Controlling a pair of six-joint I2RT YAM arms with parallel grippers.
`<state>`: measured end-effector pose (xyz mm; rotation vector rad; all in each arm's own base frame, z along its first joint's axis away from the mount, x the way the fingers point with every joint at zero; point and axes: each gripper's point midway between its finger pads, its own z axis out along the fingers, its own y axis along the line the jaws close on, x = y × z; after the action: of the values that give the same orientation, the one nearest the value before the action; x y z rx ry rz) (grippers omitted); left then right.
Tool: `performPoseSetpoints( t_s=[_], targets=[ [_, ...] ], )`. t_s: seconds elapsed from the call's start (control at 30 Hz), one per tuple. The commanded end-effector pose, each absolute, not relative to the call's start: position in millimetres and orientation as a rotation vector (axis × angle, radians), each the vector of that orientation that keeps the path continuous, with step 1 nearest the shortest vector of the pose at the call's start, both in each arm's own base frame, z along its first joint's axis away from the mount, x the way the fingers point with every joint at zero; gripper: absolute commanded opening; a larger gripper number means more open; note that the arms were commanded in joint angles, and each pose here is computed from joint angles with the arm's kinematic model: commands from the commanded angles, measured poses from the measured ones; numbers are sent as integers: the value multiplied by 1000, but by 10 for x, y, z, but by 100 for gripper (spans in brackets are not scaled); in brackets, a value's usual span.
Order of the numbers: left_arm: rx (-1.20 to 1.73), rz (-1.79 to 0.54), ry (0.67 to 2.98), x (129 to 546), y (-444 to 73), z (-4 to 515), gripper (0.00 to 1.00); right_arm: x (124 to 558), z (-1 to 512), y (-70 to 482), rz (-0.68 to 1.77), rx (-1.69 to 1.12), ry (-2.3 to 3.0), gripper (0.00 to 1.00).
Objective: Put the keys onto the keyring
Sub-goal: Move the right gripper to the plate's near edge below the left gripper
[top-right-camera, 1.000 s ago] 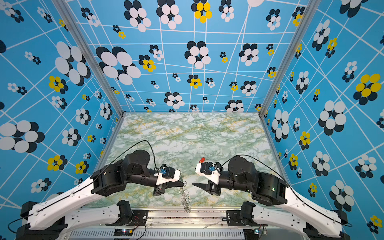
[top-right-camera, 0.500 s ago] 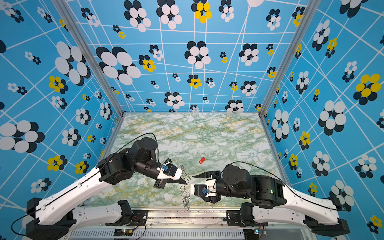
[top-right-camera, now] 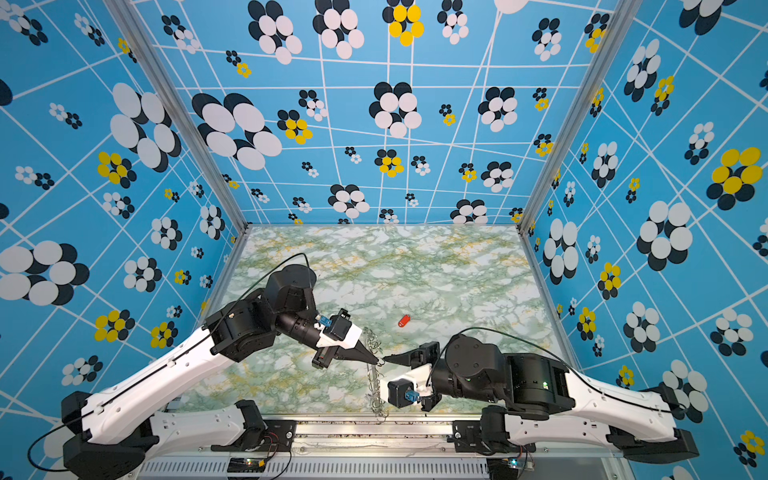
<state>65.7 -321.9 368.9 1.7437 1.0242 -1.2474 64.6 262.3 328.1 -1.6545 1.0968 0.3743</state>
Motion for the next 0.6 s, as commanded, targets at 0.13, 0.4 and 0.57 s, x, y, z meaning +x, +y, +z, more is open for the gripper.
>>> performPoseSetpoints(
  t_s=[0.13, 0.4, 0.57],
  targets=[
    [1732, -1307, 969, 630, -3247, 3760, 0, 731, 3550, 2586, 338, -1547, 1053, 39],
    [1727, -1322, 968, 619, -3251, 3767, 0, 684, 3629, 2620, 379, -1538, 1035, 35],
    [1722, -1326, 969, 617, -3250, 3775, 0, 647, 3629, 2654, 406, -1552, 1035, 27]
  ],
)
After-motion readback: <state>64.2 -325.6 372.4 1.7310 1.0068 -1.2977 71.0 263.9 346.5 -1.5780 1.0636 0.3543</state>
